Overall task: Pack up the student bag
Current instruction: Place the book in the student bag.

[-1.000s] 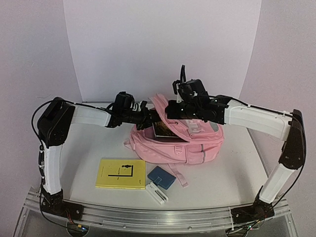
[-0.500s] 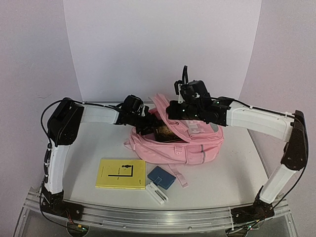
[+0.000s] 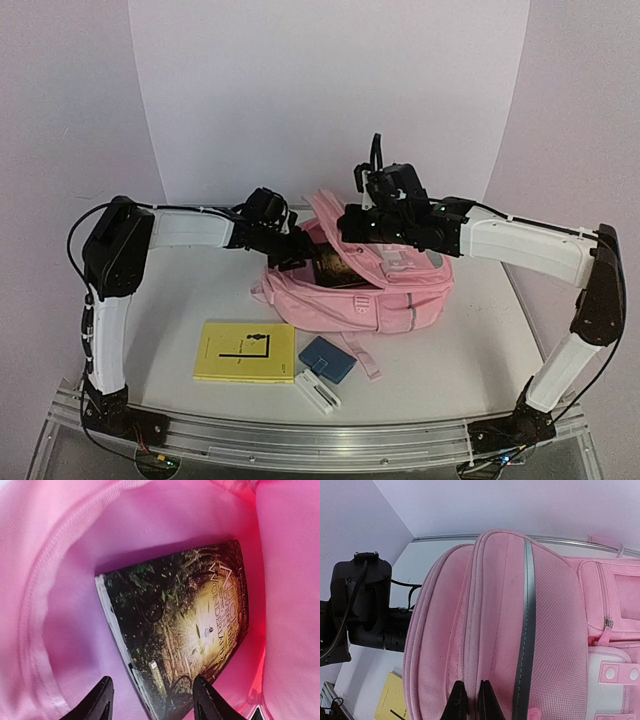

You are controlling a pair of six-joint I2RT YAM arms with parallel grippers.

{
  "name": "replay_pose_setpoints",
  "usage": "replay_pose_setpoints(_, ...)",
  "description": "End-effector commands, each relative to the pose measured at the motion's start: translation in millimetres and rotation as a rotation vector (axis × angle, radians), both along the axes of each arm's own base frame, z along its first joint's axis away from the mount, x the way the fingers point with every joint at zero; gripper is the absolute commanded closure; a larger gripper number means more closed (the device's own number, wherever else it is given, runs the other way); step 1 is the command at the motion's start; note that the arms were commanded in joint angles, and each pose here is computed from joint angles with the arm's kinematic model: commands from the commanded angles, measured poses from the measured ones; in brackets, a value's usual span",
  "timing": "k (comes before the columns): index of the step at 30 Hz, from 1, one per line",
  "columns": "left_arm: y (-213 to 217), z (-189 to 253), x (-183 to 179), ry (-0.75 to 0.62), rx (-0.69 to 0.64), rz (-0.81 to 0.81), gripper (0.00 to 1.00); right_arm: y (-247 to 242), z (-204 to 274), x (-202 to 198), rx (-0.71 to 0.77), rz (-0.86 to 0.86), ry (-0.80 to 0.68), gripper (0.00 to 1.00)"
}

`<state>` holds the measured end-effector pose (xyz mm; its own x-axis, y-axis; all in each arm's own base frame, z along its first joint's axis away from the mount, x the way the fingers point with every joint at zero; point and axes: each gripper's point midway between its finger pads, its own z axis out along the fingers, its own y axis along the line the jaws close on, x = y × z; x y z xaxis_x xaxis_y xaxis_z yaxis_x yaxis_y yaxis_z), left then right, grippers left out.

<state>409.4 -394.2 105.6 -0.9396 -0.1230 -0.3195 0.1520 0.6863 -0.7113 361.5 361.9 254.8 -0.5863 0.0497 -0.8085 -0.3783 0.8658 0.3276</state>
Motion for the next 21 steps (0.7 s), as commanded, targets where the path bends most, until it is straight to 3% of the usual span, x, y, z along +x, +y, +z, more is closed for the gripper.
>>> replay_pose_setpoints(1,-22.8,-1.3,-5.4,-0.011,-0.027,-0.061,0.53,0.2,77.6,-1.9,0.17,-0.01,-0.153,1.0)
replay_pose_setpoints(11,-72.0,4.9,-6.0,-0.117,-0.077,-0.144,0.79,0.2,74.7,-0.8,0.161,-0.012,-0.153,1.0)
replay_pose_setpoints(17,-104.9,8.2,-10.8,-0.146,-0.128,-0.194,0.8,0.8,63.3,1.3,0.148,-0.023,-0.136,1.0)
replay_pose_setpoints(21,-102.8,10.6,-10.5,-0.165,-0.11,-0.182,0.8,-5.0,57.1,4.5,0.132,-0.059,-0.136,1.0)
